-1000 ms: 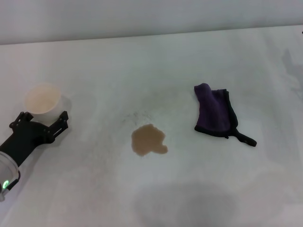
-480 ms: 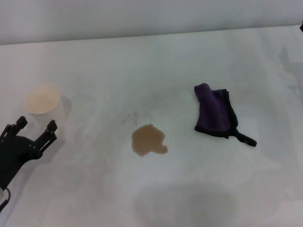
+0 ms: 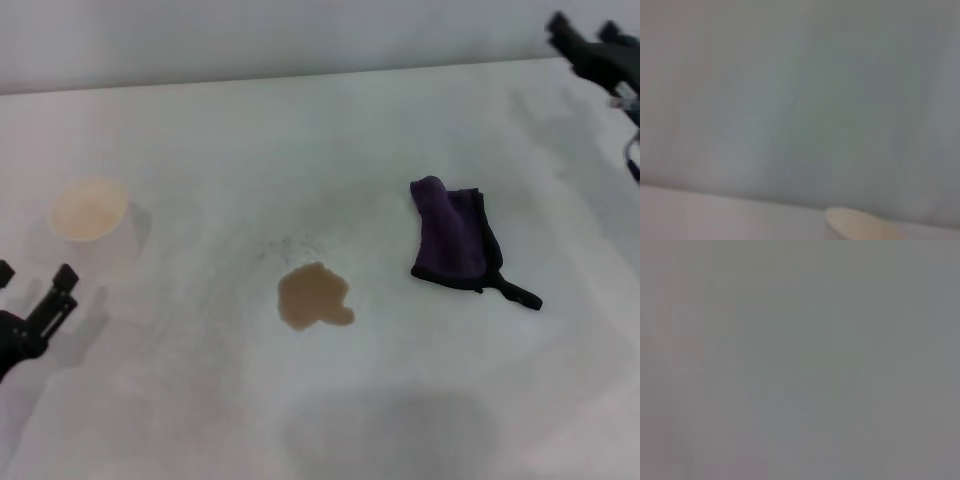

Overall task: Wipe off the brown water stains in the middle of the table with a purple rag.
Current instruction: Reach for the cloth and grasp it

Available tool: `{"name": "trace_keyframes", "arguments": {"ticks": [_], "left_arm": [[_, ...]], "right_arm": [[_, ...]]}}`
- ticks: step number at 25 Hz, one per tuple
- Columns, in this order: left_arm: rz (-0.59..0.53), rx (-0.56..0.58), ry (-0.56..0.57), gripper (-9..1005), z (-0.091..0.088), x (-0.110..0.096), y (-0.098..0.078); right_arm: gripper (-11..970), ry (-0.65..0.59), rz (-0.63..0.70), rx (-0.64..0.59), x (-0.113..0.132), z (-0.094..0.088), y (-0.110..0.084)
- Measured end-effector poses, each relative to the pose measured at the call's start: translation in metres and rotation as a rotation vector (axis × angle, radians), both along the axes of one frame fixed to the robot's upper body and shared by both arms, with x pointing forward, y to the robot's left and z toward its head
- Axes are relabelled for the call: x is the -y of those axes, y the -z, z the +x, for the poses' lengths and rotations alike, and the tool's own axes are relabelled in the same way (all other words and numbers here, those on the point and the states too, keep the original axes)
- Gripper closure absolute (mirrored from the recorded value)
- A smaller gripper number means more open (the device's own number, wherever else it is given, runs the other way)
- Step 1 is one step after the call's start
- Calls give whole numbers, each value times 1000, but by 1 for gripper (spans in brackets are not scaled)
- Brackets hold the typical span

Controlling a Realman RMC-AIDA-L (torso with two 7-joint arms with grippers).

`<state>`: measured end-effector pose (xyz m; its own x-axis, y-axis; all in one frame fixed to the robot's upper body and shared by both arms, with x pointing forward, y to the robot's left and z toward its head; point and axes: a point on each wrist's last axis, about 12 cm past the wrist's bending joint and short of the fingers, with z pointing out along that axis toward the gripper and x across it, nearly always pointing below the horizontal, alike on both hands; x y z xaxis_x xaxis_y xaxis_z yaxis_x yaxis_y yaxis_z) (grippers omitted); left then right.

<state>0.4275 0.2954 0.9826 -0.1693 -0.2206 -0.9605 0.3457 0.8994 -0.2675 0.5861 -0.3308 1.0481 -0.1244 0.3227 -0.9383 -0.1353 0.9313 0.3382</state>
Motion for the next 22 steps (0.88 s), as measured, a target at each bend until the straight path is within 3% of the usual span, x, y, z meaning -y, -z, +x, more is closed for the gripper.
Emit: {"name": "trace_keyframes", "arguments": {"ticks": [4, 10, 14, 18, 22], "left_arm": [[-19, 44, -74, 113, 4, -8, -6], [22, 82, -103, 119, 11, -14, -10], [90, 110, -177, 118, 15, -22, -11], [126, 128, -249, 118, 16, -30, -13], [123, 145, -323, 117, 18, -41, -16]], "right_arm": [[134, -237, -65, -50, -26, 21, -15], [135, -543, -404, -201, -77, 56, -51], [136, -656, -523, -247, -110, 58, -73], [137, -689, -640, -396, -134, 56, -89], [138, -687, -743, -535, -156, 42, -104]]}}
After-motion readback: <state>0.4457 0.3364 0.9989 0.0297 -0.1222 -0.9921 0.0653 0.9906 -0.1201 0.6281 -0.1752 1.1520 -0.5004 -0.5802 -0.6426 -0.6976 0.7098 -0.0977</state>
